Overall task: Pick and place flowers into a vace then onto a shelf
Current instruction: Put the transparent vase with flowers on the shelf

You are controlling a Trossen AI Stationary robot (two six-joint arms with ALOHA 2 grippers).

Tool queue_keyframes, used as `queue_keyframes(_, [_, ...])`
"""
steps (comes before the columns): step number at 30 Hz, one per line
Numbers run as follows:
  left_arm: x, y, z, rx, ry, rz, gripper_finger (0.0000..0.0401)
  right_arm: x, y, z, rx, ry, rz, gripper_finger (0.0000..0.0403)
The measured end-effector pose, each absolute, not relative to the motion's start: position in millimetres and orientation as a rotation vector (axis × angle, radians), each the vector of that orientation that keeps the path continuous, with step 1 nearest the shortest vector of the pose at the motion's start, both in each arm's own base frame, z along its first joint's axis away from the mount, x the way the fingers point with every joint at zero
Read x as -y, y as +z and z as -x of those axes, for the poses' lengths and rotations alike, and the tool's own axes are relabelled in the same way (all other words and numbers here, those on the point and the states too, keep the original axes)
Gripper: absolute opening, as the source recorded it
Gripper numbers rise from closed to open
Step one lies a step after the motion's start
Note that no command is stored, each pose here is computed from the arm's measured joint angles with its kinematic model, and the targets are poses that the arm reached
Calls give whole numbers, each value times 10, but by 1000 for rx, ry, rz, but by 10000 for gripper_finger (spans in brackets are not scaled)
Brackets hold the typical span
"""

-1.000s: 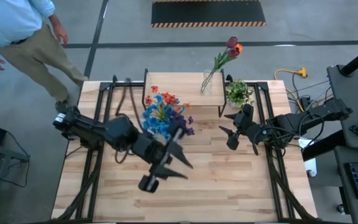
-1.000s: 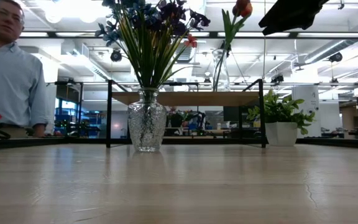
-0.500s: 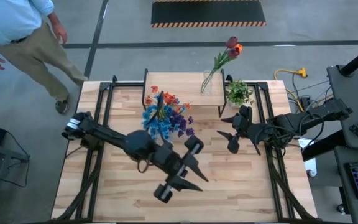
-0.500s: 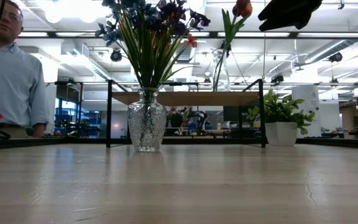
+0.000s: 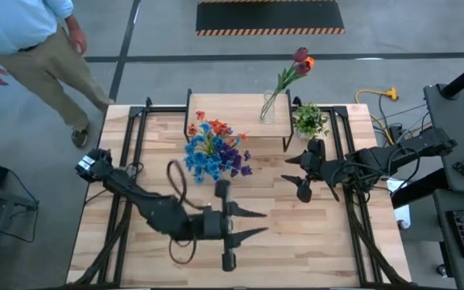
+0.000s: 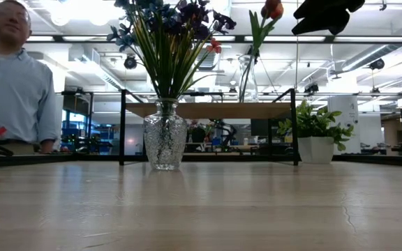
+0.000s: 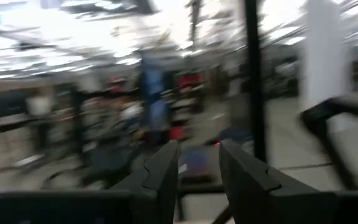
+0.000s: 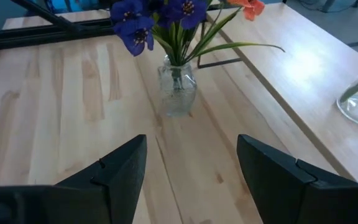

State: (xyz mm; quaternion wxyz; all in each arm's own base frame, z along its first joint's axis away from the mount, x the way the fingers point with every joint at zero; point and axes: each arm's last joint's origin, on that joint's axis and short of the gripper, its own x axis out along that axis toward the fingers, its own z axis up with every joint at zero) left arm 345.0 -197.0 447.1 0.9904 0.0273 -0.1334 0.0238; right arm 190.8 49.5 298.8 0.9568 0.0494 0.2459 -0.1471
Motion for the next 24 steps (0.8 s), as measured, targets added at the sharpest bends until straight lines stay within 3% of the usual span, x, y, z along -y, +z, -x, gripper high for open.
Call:
queue_keyframes(5, [2085,4316,-3379,172,215,-75,100,-496,2987,-1908,-500,-296,-96,242])
queue_keyframes(11, [2242,4166,-3288,126,240,-79,100,-496,2988,-1908,-500,-295,-93,242])
queue_keyframes(24, [2528,3539,-2954,-10,637,-16,100,-507,2953,-1909,-521,-254,-86,242])
